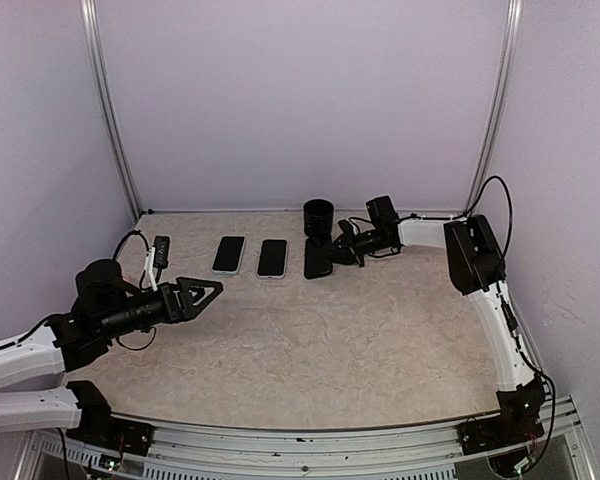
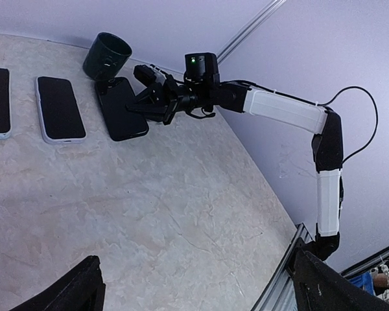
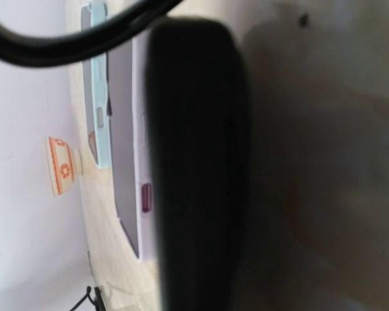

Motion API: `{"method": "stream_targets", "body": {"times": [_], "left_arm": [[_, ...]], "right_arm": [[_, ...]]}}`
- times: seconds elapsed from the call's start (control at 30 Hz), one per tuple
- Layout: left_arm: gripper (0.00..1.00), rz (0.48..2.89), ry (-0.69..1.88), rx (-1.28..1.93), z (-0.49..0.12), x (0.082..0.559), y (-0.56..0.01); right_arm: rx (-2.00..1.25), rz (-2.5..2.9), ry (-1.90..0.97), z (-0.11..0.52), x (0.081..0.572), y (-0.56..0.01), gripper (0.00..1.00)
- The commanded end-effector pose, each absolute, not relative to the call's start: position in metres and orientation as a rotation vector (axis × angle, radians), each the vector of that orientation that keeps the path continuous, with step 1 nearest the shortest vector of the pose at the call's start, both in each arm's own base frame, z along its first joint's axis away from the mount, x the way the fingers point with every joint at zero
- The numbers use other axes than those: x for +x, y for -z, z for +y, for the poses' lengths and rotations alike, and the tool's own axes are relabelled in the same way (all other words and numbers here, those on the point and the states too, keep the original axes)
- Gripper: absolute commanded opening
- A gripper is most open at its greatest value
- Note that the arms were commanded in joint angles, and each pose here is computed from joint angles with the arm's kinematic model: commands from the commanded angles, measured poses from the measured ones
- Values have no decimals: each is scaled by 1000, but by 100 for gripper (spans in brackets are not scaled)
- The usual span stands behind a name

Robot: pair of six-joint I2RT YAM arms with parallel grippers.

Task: Put the phone into the phone case
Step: Place the phone with the phone case at the center of the board.

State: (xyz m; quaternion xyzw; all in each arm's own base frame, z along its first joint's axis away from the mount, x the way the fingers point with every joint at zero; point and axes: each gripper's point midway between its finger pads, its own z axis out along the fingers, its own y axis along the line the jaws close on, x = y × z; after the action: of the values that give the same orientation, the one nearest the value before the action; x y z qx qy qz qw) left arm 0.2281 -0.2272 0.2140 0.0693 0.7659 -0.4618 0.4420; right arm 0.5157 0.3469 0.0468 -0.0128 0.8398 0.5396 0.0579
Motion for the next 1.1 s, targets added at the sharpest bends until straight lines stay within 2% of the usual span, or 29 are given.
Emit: {"method": "stream_targets", "body": {"times": [0.0,0.37,0.53,0.87,1.07], "left_arm": [[99,1868,1131,161,-222,230,-221],[99,1880,1145,160,-226,231,-216],[99,1877,1147,158,-225,231,-216],[99,1876,1151,155,-225,230,-213],[99,1879,1166,155,-227,230,-212]], "right_arm": [[-26,2475,-1595,333,538,-52,0],[-36,2539,-1644,331,518,-53,0],[-54,2517,-1767,335,509,-63,0],[-46,2520,-1749,323,515,-67,0],[-33,2546,-1707,319,519,-57,13]]}}
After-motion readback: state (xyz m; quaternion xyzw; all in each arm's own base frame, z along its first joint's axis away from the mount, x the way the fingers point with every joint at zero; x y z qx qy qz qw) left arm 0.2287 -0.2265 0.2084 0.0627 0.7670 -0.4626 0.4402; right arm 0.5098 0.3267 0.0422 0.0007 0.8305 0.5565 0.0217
